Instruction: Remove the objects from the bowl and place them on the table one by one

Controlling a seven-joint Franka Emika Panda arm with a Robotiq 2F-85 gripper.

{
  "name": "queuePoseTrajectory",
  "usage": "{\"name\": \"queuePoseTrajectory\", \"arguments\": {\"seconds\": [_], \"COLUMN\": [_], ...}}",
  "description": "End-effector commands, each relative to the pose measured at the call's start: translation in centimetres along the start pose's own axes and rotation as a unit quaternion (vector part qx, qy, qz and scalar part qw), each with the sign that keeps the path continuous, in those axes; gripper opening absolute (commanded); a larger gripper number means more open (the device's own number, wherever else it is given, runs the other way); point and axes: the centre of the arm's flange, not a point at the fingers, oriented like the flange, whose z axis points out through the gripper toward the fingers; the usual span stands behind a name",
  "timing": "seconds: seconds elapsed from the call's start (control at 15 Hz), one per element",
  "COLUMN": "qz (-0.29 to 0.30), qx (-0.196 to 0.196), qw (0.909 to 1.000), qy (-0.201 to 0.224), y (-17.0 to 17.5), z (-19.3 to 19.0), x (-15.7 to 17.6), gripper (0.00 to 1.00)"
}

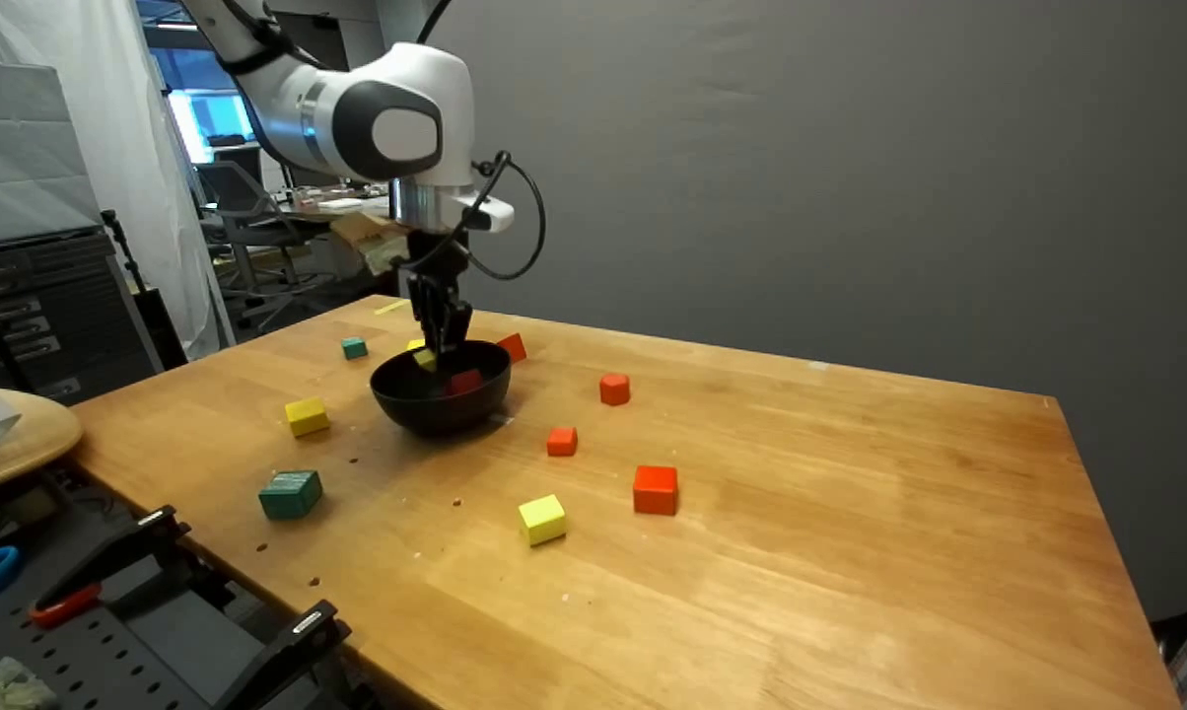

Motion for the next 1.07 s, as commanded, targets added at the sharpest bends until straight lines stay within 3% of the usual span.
{"name": "queuePoseTrajectory", "arguments": {"seconds": [0.0, 0.13, 0.33, 0.73, 0.8, 0.87, 1.0], "qz": [-0.022, -0.039, -0.072, -0.192, -0.203, -0.212, -0.221], "qx": [0.024, 0.053, 0.071, 0.025, 0.017, 0.01, -0.005], "qw": [0.9976, 0.9941, 0.9888, 0.9754, 0.9735, 0.9716, 0.969], "qy": [0.061, 0.086, 0.109, 0.105, 0.104, 0.104, 0.11], "y": [-1.6, -3.9, -8.8, -16.2, -16.6, -16.9, -16.7], "z": [-9.1, -11.9, -12.2, -4.5, -3.4, -2.5, -1.6], "x": [-1.6, -1.8, -1.4, -0.1, 0.1, 0.4, 1.1], "gripper": [0.16, 0.16, 0.16, 0.16, 0.58, 0.59, 0.73]}}
